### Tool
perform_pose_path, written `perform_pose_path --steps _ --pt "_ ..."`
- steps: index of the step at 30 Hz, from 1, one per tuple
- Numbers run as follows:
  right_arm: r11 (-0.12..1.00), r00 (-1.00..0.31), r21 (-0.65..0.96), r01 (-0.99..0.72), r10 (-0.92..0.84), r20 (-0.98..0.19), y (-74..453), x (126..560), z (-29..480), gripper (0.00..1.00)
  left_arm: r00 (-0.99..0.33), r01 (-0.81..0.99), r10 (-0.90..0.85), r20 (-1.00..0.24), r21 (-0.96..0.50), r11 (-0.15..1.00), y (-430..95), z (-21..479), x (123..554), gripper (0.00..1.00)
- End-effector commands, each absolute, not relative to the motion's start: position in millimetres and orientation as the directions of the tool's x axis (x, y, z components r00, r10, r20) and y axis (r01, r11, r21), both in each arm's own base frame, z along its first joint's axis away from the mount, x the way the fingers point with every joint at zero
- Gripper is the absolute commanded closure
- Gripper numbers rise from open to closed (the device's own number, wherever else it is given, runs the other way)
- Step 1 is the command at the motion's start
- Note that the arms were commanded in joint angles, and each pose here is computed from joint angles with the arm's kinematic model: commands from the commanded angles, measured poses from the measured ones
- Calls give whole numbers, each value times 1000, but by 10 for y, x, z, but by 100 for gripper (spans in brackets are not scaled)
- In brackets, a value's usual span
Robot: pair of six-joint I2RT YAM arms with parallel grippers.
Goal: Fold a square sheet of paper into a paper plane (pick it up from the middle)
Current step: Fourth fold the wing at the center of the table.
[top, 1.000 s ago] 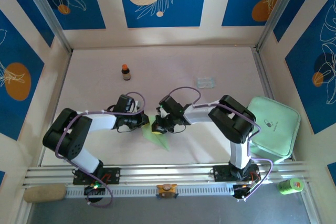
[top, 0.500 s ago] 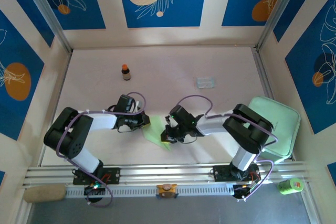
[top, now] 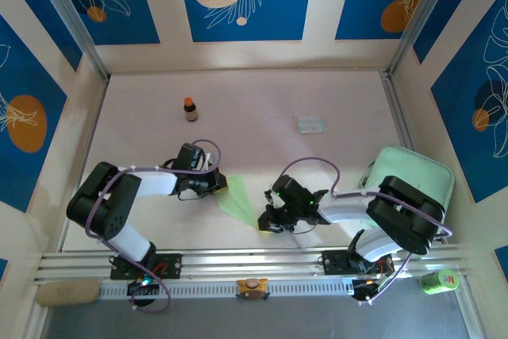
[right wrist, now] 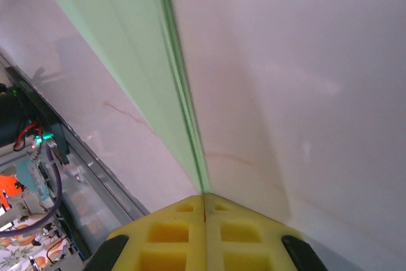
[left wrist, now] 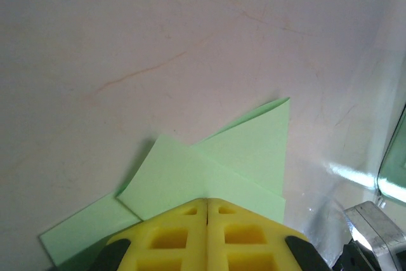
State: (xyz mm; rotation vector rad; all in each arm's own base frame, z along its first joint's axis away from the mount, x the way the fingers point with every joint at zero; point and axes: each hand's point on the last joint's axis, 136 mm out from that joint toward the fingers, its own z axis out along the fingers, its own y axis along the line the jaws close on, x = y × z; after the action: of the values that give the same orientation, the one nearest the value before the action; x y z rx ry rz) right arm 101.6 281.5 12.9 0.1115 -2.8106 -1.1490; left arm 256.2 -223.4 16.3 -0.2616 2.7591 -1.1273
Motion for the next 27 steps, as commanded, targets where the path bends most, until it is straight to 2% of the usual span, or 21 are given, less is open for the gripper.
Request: perform_pose_path --steps 1,5,8,10,13,17,27 --pt "792 -986 610 11 -94 140 2537 841 1 97 -969 -161 -242 -43 -633 757 -2079 -50 2493 100" --pt "758 -993 652 18 -61 98 2581 947 244 94 -969 -165 -245 -37 -643 748 -2096 -34 2490 100" --pt "731 -998 681 41 -6 65 2667 1070 455 84 -967 -172 -252 -31 -647 742 -2099 -26 2485 100" --pt "721 -997 690 68 24 74 2720 1125 523 79 -966 -180 -258 -26 -649 739 -2102 -21 2486 100" --pt "727 -994 680 101 49 96 2758 1162 505 77 -964 -193 -264 -14 -645 740 -2098 -33 2478 100" --pt "699 -987 700 145 50 154 2840 1152 441 67 -965 -196 -263 -9 -641 742 -2091 -29 2464 100" --pt "715 -974 674 187 44 223 2905 1092 265 65 -965 -200 -263 -5 -635 746 -2076 -28 2444 100"
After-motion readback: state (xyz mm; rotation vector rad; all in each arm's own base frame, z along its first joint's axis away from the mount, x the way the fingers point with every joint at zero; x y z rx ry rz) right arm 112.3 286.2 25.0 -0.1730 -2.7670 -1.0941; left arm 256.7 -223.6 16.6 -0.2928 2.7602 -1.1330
